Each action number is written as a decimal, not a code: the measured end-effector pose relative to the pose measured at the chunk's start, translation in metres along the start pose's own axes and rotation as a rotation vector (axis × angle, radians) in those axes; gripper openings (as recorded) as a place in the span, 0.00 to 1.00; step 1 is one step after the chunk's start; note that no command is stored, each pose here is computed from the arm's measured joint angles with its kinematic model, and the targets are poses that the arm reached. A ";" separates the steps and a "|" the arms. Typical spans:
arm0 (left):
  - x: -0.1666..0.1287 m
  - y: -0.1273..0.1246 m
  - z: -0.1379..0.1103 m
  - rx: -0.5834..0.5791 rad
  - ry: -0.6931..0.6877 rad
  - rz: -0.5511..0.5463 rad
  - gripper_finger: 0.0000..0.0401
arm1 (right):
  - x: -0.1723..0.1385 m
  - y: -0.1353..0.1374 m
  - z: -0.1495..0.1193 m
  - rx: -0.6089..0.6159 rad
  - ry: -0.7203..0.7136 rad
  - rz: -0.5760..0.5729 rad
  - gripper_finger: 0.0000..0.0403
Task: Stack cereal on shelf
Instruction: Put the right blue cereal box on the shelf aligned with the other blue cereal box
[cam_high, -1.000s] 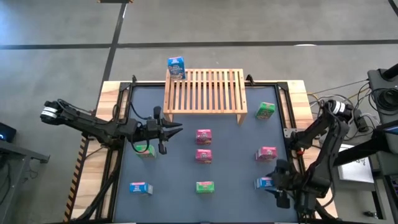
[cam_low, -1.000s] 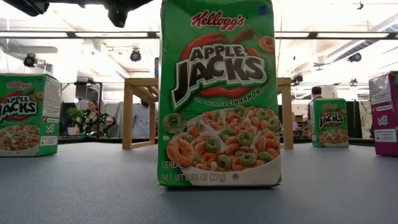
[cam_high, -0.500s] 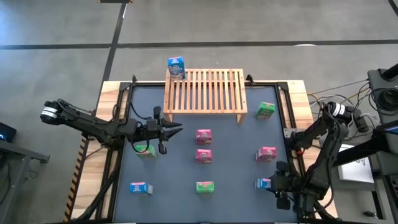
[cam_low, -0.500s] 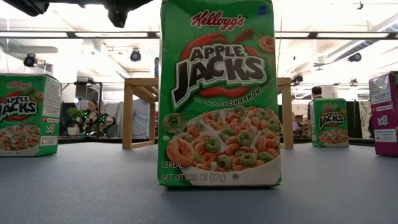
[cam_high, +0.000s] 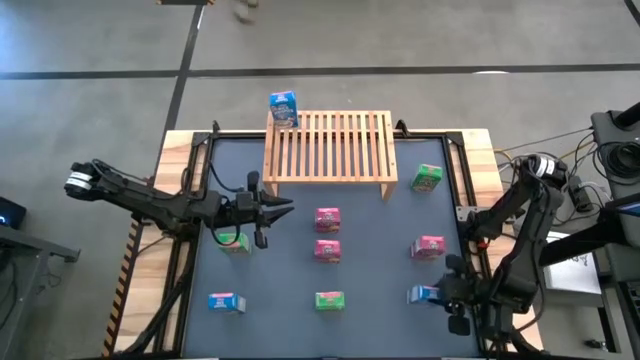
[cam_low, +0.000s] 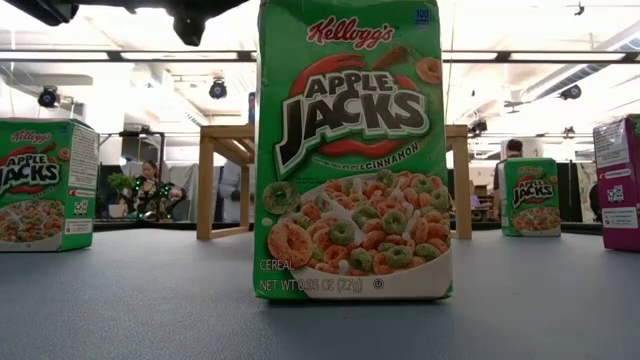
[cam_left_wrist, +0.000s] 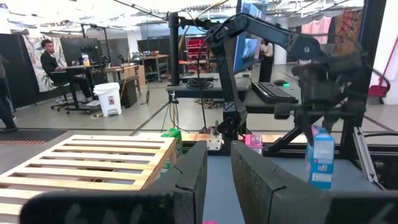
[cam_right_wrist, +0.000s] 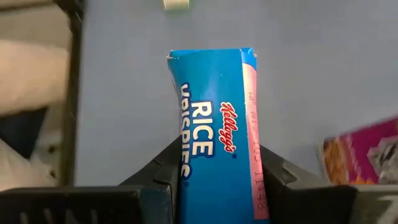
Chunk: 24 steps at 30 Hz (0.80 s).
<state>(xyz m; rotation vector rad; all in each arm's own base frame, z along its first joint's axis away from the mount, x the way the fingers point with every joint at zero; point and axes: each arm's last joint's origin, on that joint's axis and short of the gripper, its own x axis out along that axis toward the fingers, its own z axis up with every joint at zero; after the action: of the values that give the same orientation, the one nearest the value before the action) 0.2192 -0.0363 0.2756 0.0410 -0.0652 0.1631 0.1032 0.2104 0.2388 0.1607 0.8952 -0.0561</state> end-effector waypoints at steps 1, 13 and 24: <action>-0.001 0.000 0.000 -0.002 0.003 -0.002 0.14 | -0.004 0.000 0.005 0.006 -0.025 0.007 0.28; -0.022 0.009 0.015 -0.036 0.059 -0.060 0.18 | -0.032 -0.021 0.091 -0.146 -0.307 -0.094 0.30; -0.018 0.025 0.047 0.048 0.234 -0.002 0.58 | -0.019 -0.070 0.185 -0.309 -0.466 -0.292 0.30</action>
<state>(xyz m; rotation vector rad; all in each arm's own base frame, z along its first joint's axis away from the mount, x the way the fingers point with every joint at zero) 0.1945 -0.0170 0.3221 0.0696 0.1720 0.1668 0.2260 0.1104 0.3592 -0.2656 0.4470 -0.2164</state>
